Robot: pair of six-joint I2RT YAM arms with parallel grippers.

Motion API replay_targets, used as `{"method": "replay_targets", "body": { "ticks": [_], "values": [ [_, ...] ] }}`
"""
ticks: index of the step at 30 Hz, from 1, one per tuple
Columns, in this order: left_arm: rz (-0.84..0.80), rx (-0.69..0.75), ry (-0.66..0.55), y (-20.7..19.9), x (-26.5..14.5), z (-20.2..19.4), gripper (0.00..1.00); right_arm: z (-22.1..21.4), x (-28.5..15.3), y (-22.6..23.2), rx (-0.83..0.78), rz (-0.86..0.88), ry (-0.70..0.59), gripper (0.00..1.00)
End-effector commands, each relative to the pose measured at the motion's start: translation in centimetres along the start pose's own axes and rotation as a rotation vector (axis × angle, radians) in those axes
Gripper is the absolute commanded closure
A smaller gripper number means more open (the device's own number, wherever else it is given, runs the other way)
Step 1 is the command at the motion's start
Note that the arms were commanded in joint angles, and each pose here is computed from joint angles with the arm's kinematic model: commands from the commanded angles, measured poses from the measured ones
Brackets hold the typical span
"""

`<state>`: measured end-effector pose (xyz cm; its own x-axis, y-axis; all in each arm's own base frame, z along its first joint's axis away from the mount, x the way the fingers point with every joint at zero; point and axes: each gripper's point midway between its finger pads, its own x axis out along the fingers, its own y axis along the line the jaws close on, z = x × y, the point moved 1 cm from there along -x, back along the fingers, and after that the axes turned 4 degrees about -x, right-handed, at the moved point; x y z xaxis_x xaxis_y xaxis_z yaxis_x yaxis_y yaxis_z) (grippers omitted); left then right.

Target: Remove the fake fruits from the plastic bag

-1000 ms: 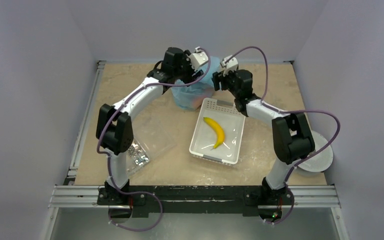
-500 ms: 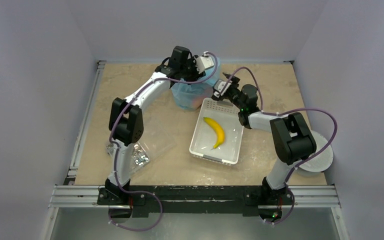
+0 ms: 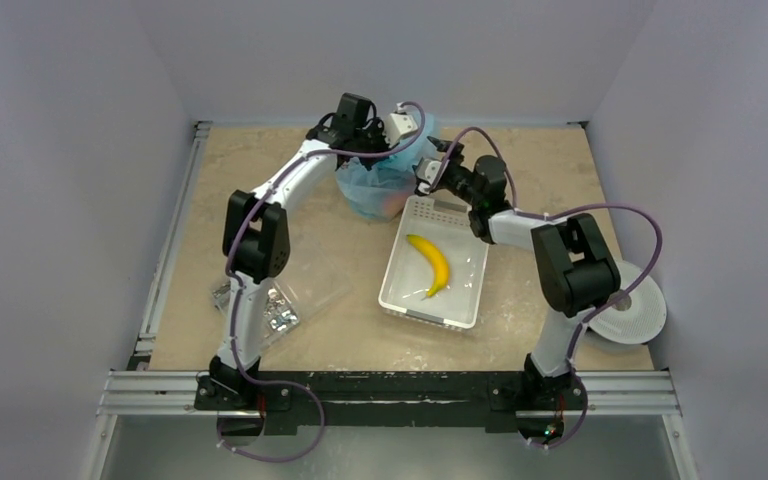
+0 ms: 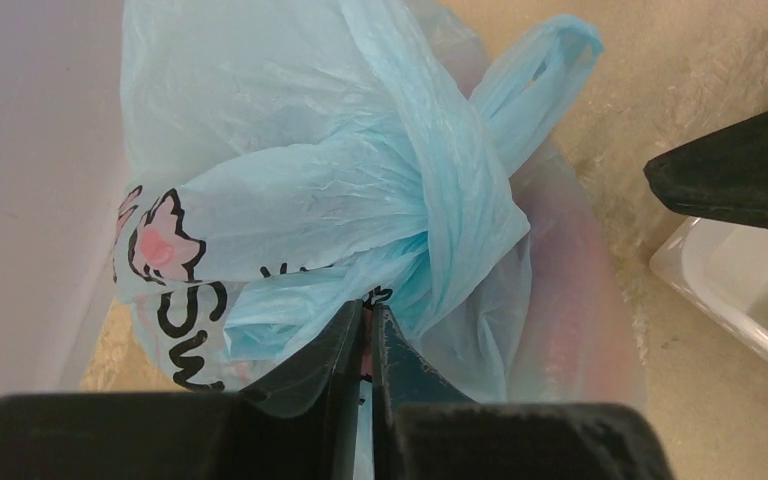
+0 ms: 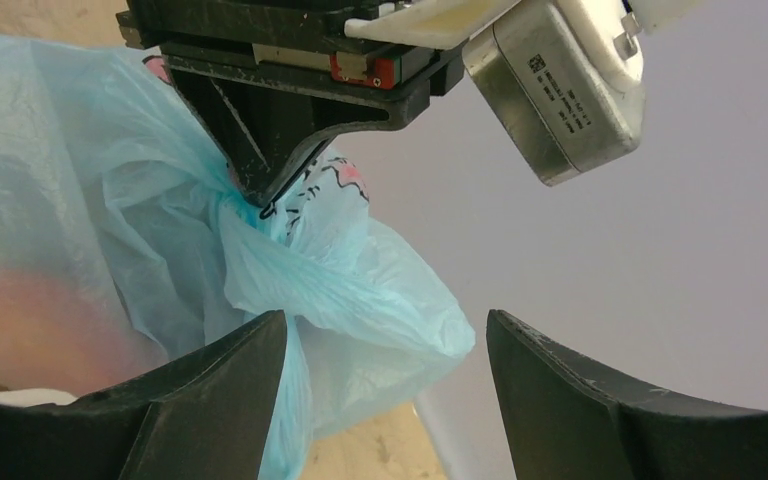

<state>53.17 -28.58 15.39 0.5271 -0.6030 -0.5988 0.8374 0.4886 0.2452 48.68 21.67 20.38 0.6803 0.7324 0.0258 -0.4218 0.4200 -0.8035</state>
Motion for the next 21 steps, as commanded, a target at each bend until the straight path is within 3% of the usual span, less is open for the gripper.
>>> {"method": "replay_targets", "body": {
  "ticks": [1, 9, 21],
  "values": [
    [-0.025, -0.037, -0.060, 0.6, -0.9, 1.5, 0.95, 1.5, 2.0, -0.2, -0.057, 0.043, -0.059, 0.28],
    [-0.053, -0.104, -0.139, 0.4, -2.2, 2.6, 1.00, 1.2, 4.4, 1.7, -0.121, 0.107, -0.058, 0.28],
    [-0.035, -0.127, -0.191, 0.7, -3.5, 3.4, 1.00, -1.6, 6.3, 3.7, -0.374, 0.174, 0.117, 0.30]
  ]
}}
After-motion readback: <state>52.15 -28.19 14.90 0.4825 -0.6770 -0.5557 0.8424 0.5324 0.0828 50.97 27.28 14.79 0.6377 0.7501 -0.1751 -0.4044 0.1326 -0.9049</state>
